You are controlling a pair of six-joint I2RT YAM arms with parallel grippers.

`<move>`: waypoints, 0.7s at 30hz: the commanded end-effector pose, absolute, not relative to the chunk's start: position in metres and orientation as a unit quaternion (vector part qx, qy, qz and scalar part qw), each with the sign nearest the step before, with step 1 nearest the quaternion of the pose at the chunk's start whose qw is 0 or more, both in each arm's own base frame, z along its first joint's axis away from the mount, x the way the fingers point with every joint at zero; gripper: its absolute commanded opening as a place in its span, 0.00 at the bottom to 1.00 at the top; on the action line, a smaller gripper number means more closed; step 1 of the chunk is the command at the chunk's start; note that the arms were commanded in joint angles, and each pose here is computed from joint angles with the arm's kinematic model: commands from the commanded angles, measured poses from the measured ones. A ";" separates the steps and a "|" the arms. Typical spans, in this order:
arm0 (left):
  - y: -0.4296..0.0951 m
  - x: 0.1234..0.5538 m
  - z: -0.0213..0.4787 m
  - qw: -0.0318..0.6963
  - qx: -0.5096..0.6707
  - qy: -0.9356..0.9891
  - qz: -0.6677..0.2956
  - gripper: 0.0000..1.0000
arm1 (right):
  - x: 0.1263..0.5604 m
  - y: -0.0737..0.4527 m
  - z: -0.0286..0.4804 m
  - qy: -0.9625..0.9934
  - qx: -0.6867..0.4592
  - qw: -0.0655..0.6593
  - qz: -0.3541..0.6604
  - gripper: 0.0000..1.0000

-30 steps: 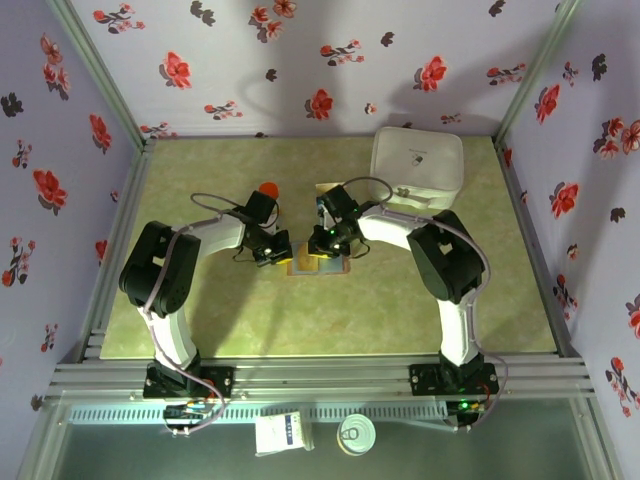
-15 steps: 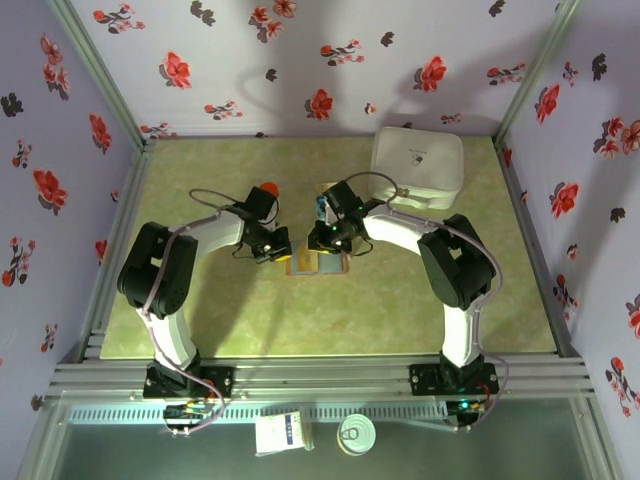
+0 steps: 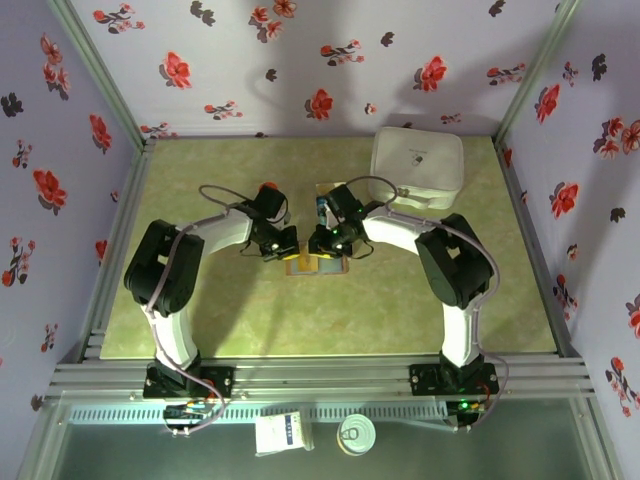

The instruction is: Take the credit cards out of the card holder

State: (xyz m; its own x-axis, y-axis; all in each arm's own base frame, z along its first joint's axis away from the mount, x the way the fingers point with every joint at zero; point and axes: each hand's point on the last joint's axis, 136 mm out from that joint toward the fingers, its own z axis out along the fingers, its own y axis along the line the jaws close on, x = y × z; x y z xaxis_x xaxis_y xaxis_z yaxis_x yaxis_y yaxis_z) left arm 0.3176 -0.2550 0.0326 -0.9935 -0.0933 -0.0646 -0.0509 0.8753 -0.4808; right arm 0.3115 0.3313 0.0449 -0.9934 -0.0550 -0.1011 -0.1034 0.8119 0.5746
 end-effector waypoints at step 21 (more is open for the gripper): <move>-0.245 0.306 0.008 0.019 -0.042 0.975 -0.218 0.00 | 0.317 0.341 0.049 0.930 -0.010 0.039 0.366 0.22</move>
State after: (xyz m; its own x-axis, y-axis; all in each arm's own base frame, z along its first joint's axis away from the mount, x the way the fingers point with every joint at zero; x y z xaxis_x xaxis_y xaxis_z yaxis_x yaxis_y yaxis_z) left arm 0.3176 -0.2547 0.0260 -0.9939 -0.0935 -0.0583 -0.0547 0.8780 -0.4755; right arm 0.3116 0.3348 0.0296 -0.9979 -0.0184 -0.0617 -0.0529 0.7798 0.6237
